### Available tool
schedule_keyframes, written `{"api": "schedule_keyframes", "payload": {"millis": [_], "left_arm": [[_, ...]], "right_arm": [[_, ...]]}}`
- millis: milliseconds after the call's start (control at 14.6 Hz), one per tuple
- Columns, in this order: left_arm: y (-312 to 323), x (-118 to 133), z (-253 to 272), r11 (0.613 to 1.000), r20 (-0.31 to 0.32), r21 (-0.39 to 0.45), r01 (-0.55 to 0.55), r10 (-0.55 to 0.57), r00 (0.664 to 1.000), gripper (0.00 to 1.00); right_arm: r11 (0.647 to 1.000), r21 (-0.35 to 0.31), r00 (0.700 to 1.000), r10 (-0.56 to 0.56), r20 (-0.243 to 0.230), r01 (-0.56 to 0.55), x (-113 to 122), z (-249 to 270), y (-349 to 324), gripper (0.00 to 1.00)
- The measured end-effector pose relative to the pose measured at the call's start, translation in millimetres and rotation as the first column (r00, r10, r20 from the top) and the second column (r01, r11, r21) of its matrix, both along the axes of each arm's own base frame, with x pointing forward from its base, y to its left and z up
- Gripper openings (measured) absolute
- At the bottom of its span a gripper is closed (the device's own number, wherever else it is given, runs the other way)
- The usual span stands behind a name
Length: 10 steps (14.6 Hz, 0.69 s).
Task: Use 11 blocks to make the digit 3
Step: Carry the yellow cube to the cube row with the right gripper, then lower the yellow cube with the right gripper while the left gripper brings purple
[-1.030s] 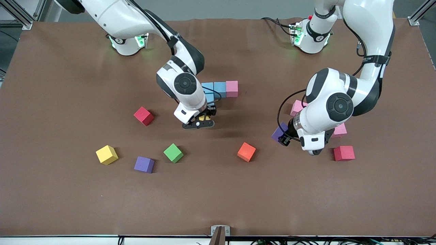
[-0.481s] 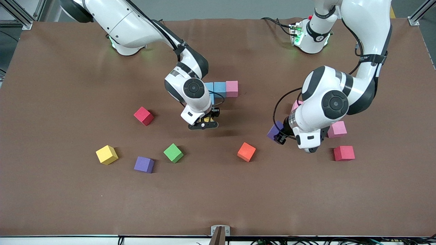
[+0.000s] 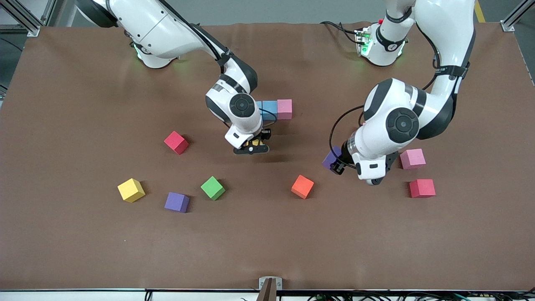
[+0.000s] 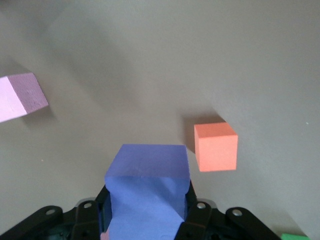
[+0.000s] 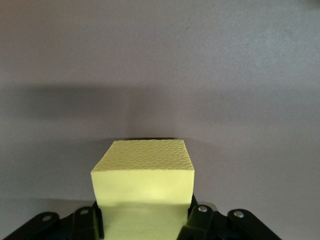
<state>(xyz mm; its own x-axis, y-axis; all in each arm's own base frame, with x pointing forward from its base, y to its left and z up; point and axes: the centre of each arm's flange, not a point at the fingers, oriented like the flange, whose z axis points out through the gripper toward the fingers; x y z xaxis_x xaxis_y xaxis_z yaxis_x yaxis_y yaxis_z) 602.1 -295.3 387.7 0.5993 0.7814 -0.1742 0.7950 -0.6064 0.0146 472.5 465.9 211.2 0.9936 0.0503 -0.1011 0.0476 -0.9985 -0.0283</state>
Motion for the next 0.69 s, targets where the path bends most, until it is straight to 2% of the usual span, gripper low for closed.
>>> {"api": "schedule_keyframes", "payload": {"millis": [412, 687], "left_arm": [[-13, -10, 9, 1.000, -0.009, 0.001, 0.013, -0.013, 1.000, 0.56], [-15, -12, 7, 1.000, -0.027, -0.008, -0.029, 0.029, 0.999, 0.56]], "right_arm": [[1.000, -0.013, 1.000, -0.005, -0.011, 0.005, -9, -7, 1, 0.56], [1.000, -0.014, 1.000, -0.008, -0.011, 0.008, -10, -7, 2, 0.56]]}}
